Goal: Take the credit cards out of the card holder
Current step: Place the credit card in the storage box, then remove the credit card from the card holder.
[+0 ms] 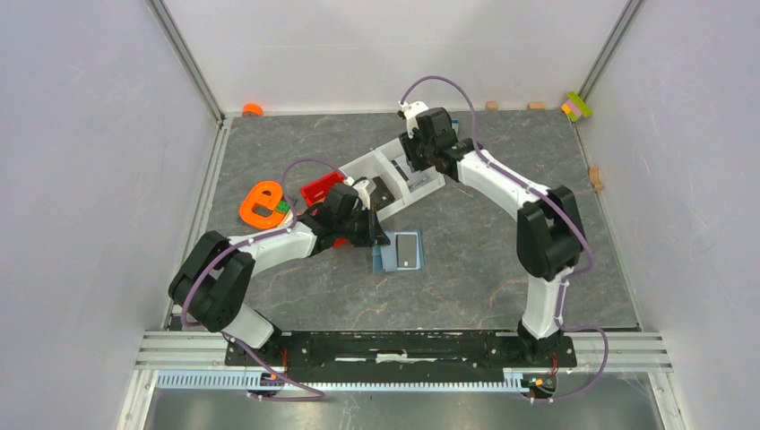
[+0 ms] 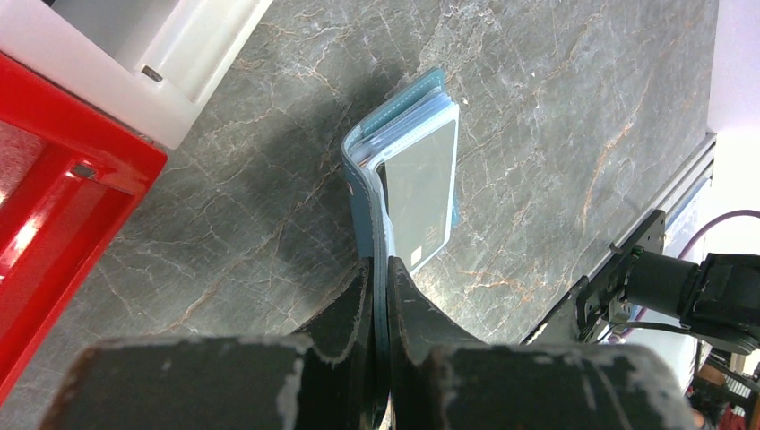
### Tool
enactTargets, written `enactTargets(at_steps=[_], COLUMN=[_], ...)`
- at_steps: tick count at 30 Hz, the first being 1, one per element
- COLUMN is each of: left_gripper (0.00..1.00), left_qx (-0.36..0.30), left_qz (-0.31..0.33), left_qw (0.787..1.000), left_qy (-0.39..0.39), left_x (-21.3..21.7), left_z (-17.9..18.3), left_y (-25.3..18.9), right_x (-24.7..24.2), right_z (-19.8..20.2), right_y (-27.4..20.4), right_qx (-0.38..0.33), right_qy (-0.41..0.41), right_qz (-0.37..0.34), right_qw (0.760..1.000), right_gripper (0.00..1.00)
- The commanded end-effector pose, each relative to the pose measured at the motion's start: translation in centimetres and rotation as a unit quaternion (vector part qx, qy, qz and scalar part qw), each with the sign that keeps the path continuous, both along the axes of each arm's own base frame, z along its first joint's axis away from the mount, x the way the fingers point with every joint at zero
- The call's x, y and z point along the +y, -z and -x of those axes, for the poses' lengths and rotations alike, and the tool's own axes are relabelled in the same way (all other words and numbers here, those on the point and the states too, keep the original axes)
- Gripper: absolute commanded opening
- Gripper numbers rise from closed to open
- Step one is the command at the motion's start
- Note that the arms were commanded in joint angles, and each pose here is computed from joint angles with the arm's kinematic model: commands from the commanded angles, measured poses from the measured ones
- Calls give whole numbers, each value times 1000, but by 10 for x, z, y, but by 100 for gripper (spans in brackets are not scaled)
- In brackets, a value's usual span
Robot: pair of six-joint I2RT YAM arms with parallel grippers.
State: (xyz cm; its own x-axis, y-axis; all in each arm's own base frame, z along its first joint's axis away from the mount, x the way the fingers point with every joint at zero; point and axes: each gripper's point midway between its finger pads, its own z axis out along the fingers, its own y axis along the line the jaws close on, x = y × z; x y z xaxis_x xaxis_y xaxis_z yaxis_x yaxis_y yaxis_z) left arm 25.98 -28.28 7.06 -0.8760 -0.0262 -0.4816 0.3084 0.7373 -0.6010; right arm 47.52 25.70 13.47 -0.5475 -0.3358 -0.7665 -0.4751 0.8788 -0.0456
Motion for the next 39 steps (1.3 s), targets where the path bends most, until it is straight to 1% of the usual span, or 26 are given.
enactTargets(at_steps=[1,3,4,5,7,8,10,12,16,20,24,30,35,39], left_gripper=[2,2,2,2,2,2,2,2,2,2,2,2,2,2], left_qx=[-23,-23,-22,-22,-20,-20,-19,-23,-37,-42,-58,-113,-148,-170], left_qz=[5,4,2,1,0,0,1,13,66,124,181,248,281,297], left_qw=[1000,1000,1000,1000,1000,1000,1000,999,997,991,981,960,945,936], left_qy=[15,15,15,14,15,15,16,20,32,38,45,67,74,77], left_x=[-8,-8,-8,-8,-7,-8,-8,-11,-20,-25,-25,-25,-22,-19], left_z=[-9,-9,-9,-10,-9,-10,-9,-8,-5,-1,3,16,24,30], left_y=[-9,-8,-7,-6,-5,-5,-4,-8,-25,-41,-63,-102,-125,-136], right_x=[-3,-8,-9,-13,-14,-15,-16,-18,-26,-41,-41,-41,-41,-41], right_z=[29,53,63,75,98,107,128,145,175,194,200,206,209,215], right_y=[-37,-33,-38,-30,-23,-22,-15,-11,-6,-2,-14,-25,-30,-35], right_qx=[-55,-59,-67,-63,-63,-67,-64,-61,-57,-84,-101,-113,-116,-114], right_qy=[14,16,18,20,14,18,10,6,-3,0,-7,-17,-27,-44], right_qz=[-26,-44,-59,-64,-89,-107,-133,-163,-202,-226,-255,-289,-313,-357], right_qw=[998,997,996,996,994,992,989,985,978,971,962,951,942,926], right_gripper=[43,47,56,61,79,85,89,91,94,98,98,98,98,98])
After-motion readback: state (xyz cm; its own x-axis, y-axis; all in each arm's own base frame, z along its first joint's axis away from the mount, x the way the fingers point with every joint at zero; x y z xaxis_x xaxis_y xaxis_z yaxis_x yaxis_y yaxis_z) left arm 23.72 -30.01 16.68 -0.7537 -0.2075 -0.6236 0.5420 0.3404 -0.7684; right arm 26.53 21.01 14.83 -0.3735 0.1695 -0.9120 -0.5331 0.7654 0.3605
